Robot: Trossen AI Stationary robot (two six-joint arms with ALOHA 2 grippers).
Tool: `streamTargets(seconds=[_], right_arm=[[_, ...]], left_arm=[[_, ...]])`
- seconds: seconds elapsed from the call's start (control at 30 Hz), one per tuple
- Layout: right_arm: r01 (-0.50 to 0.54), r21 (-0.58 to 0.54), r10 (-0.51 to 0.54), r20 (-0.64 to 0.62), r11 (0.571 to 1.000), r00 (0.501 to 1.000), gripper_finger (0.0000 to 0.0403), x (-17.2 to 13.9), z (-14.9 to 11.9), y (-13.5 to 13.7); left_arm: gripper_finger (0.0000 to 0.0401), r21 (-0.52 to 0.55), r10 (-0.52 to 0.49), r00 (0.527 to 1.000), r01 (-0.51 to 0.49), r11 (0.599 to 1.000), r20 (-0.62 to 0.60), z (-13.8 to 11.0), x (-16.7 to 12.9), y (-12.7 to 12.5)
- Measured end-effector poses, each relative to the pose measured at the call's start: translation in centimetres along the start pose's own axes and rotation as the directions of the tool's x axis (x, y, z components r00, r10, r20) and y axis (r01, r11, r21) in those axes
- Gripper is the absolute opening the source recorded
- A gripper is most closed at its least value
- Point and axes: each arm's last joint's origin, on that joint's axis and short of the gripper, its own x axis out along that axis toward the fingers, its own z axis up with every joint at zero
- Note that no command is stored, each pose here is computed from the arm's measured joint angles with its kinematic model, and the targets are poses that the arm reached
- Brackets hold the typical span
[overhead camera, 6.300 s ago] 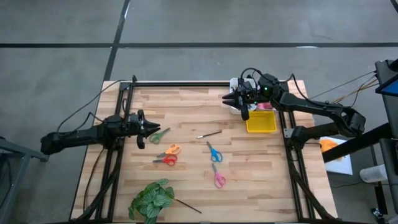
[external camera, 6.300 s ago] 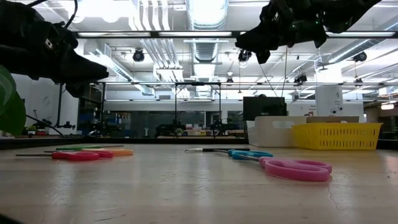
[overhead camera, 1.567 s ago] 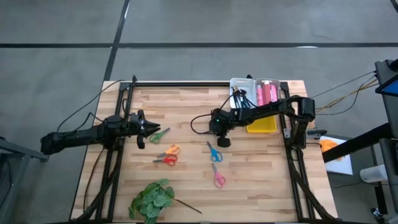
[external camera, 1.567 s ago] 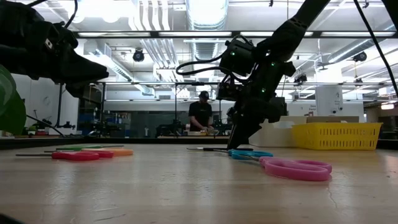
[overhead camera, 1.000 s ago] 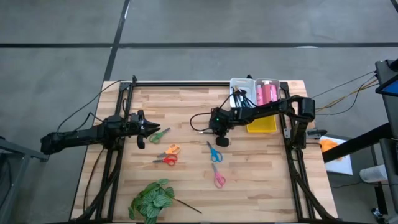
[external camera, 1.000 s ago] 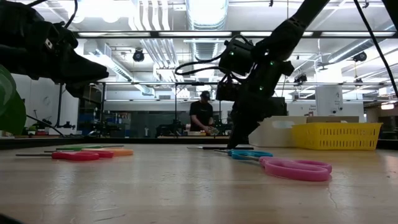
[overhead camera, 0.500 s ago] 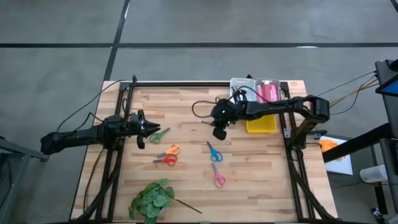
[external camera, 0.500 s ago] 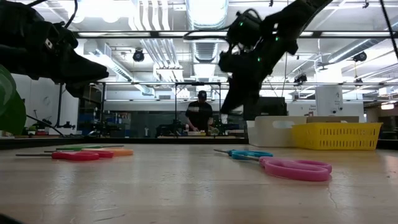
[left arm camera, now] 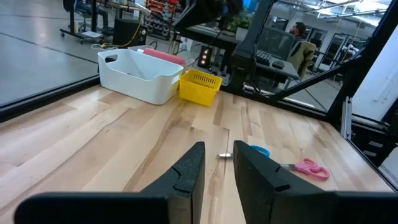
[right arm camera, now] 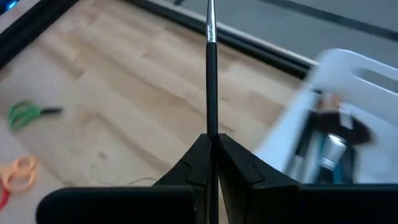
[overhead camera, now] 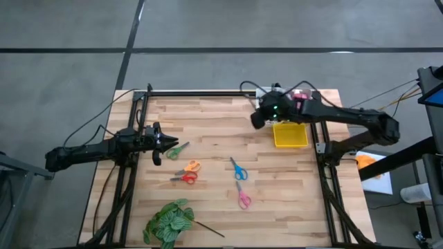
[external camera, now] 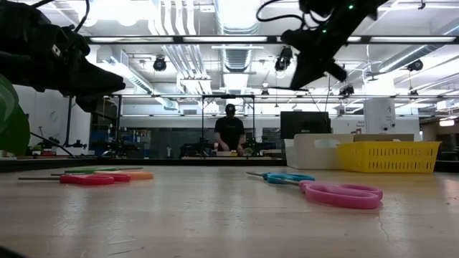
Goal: Pick & Place Paint Supplies
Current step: Put the black paint brush into the white bin
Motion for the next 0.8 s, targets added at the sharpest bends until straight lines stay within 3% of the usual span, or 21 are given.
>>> streamTargets(seconds=[0.17,0.33,0.57,0.8], right_arm=[[0.111,0.129,-0.109,-0.018,0.985,0.994,0.0016,-1.2,0.3,-2.2],[0.202,0.19,-0.195,-0.057,0.961,0.979,0.0016,-0.3,0.6,-4.3],[0.319,0.216,-0.292,-0.147,0.923,0.945,0.0016,3.1,0.7,-6.5],[0.364,0.207,-0.303,-0.274,0.908,0.913,0.0016,7.9,-0.2,-7.9]], left_arm=[[0.0087,0.0,0.0,1.0,0.0,1.0,0.0,0.0,0.0,0.0],[0.0087,0.0,0.0,1.0,0.0,1.0,0.0,0.0,0.0,0.0],[0.0087,0.0,0.0,1.0,0.0,1.0,0.0,0.0,0.0,0.0],[0.0087,0.0,0.0,1.0,0.0,1.0,0.0,0.0,0.0,0.0]])
